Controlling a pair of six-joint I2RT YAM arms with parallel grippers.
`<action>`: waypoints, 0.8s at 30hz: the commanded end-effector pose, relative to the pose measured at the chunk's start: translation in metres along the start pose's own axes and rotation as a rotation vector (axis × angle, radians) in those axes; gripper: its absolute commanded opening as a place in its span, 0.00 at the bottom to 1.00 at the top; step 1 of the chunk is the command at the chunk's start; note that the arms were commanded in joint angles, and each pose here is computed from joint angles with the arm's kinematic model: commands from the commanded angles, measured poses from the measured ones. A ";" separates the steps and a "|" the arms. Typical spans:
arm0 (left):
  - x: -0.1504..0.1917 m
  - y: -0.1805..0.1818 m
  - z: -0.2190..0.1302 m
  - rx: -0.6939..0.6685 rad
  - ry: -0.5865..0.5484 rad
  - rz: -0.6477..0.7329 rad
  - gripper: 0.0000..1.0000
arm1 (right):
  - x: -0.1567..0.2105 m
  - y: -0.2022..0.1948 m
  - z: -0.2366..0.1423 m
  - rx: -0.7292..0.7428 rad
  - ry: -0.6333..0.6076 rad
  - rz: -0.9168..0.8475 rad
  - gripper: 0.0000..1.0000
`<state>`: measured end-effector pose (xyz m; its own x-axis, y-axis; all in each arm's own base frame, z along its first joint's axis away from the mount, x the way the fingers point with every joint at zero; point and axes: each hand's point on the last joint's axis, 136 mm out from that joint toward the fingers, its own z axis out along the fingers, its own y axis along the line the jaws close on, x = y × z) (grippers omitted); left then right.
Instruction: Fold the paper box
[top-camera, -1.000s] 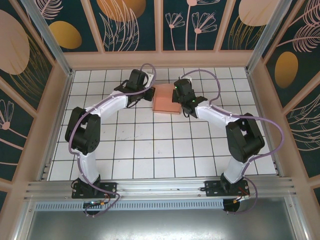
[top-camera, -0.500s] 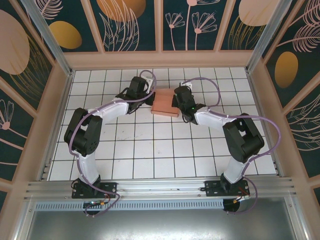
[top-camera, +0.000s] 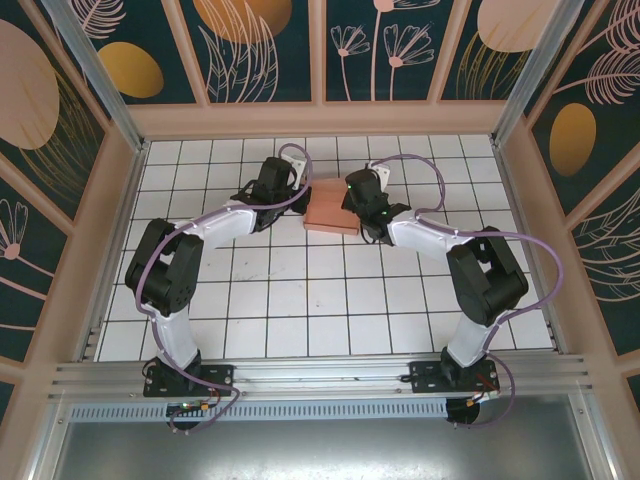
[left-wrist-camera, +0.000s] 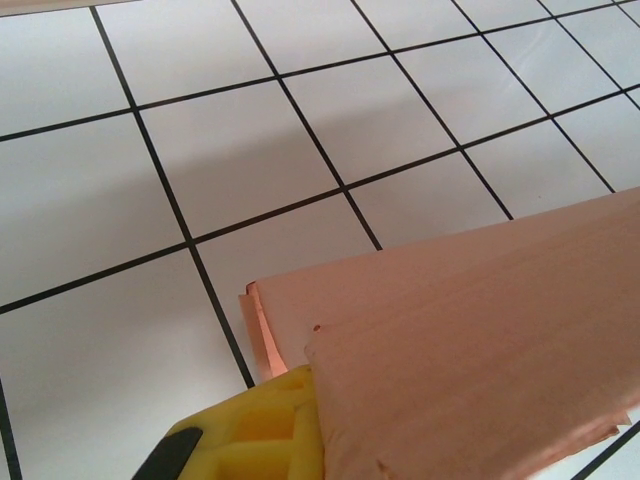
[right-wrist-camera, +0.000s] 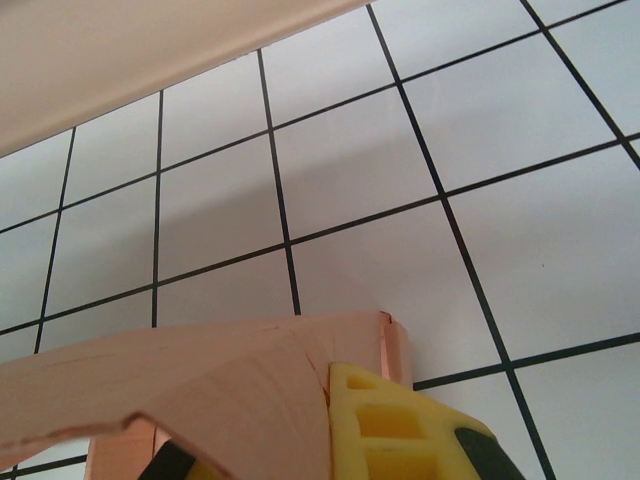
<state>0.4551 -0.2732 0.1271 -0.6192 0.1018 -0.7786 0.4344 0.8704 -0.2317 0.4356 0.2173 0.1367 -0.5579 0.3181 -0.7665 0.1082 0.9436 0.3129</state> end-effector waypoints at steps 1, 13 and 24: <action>-0.035 -0.015 -0.017 0.055 -0.119 -0.007 0.00 | 0.006 -0.015 0.001 0.062 0.005 0.058 0.00; -0.018 -0.014 -0.018 0.077 -0.157 -0.023 0.00 | 0.028 -0.023 -0.014 0.023 -0.044 0.037 0.00; 0.005 -0.010 -0.026 0.070 -0.160 -0.031 0.00 | 0.050 -0.027 -0.026 0.040 -0.054 0.027 0.00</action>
<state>0.4290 -0.2678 0.1141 -0.5746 0.0538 -0.8167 0.4552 0.8503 -0.2642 0.3930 0.2226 0.1187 -0.5111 0.3332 -0.7923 0.0762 0.9358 0.3443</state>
